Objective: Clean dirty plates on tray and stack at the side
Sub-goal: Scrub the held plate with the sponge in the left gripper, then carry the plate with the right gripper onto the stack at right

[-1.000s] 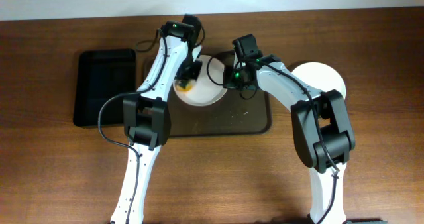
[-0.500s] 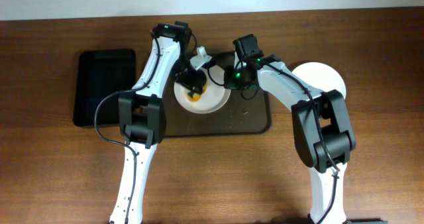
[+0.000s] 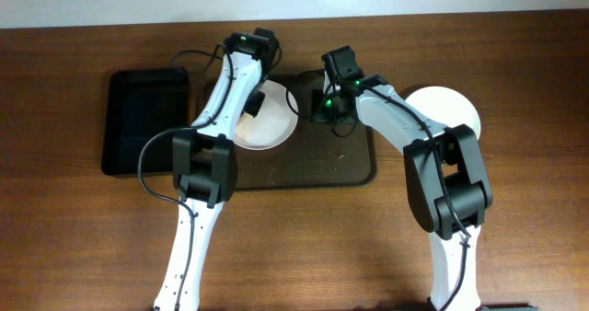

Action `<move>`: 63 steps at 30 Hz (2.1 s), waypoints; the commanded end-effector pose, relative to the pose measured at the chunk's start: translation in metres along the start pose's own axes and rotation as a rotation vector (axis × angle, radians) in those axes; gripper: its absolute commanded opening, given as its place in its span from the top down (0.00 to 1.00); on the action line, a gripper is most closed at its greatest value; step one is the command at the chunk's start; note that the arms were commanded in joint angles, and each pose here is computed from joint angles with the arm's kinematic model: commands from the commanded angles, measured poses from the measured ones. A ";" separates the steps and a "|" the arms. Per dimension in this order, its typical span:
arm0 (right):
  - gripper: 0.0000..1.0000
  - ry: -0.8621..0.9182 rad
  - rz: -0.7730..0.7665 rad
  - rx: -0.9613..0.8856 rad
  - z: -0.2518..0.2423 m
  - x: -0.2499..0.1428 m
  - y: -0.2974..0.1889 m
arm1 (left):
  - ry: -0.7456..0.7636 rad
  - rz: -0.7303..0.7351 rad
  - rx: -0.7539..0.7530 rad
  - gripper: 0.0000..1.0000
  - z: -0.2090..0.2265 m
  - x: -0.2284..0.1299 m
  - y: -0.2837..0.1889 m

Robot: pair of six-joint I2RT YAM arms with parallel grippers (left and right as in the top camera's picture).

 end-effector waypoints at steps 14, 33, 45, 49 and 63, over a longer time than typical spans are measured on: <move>0.72 -0.165 -0.012 0.203 0.027 -0.001 0.037 | -0.011 0.136 -0.664 1.00 -0.097 -0.013 0.059; 0.96 -0.005 0.017 0.121 0.016 -0.007 0.040 | -0.558 0.176 0.229 1.00 0.029 -0.031 0.089; 0.96 0.034 0.071 0.093 0.010 -0.019 0.041 | 0.005 0.017 -0.901 1.00 -0.089 0.000 0.006; 0.95 0.074 0.117 0.067 0.005 -0.030 0.040 | -0.014 -0.133 -0.913 1.00 -0.061 0.013 -0.046; 0.96 0.035 0.036 0.053 0.005 -0.004 -0.012 | -0.171 -0.447 -0.757 1.00 0.027 0.018 -0.140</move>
Point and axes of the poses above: each gripper's point midway between its finger pads, its own y axis out along the fingers, its own z axis along the line the jaws close on, x = y × z, the point moved 2 cm from there along -y, back along the fingers, and after that the axes turned 1 degree about y, right-handed, at the moved point
